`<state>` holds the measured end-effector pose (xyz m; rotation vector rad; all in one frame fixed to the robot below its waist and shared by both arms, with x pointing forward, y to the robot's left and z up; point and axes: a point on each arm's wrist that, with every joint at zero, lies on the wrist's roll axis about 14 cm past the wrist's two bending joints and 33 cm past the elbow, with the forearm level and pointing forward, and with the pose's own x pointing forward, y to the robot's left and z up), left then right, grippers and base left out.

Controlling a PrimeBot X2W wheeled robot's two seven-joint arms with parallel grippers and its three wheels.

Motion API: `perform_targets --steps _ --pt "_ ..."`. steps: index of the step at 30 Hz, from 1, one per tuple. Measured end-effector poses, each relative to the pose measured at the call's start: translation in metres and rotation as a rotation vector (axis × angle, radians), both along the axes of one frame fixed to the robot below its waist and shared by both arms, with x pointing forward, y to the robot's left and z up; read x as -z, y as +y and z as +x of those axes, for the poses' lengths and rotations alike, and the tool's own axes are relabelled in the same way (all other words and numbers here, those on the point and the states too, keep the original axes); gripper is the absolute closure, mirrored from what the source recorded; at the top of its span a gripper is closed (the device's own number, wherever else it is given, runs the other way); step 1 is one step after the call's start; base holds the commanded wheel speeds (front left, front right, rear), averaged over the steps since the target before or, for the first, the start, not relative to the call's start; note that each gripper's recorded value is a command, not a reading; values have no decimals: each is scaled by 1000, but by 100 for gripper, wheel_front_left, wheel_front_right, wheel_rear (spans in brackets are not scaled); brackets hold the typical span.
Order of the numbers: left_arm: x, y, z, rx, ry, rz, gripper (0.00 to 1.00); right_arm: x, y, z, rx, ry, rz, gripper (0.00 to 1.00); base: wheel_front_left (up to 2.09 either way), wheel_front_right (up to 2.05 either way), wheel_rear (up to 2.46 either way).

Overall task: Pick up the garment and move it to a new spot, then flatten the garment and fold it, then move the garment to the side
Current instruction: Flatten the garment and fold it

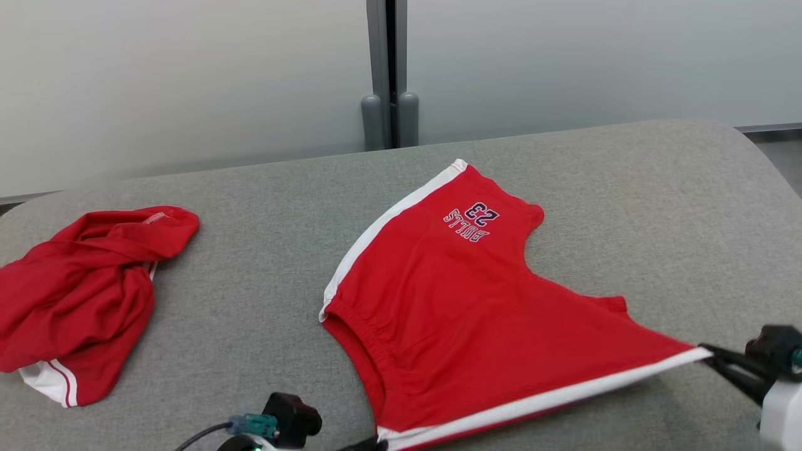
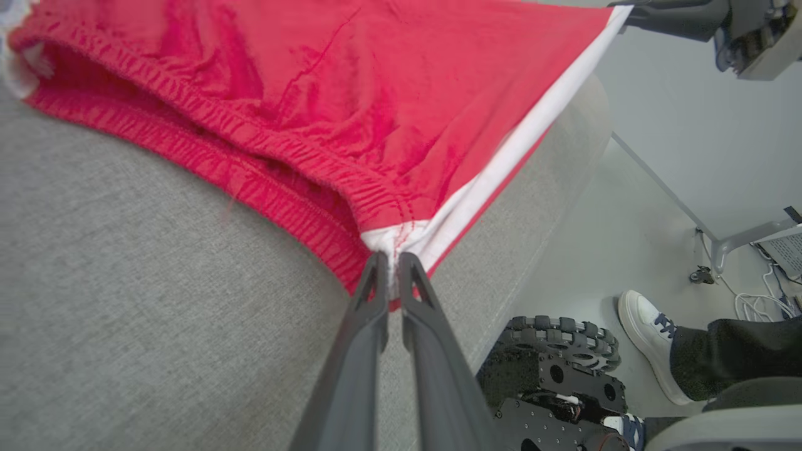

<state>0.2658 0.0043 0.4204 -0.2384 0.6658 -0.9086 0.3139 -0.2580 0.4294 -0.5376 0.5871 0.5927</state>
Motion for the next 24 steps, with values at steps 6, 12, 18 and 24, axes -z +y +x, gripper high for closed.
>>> perform_targets --steps 6,12,18,24 --pt "-31 6 28 -96 -89 -64 100 -34 8 37 -41 -87 -25 100 0 0 0" --pt "-54 14 61 -203 -144 -136 100 -57 23 85 -121 -157 -103 100 0 0 0" --pt "-65 17 90 -275 -166 -200 100 -75 47 145 -191 -215 -164 100 0 0 0" --pt "-57 25 120 -345 -153 -223 100 -71 79 200 -263 -227 -217 100 0 0 0"
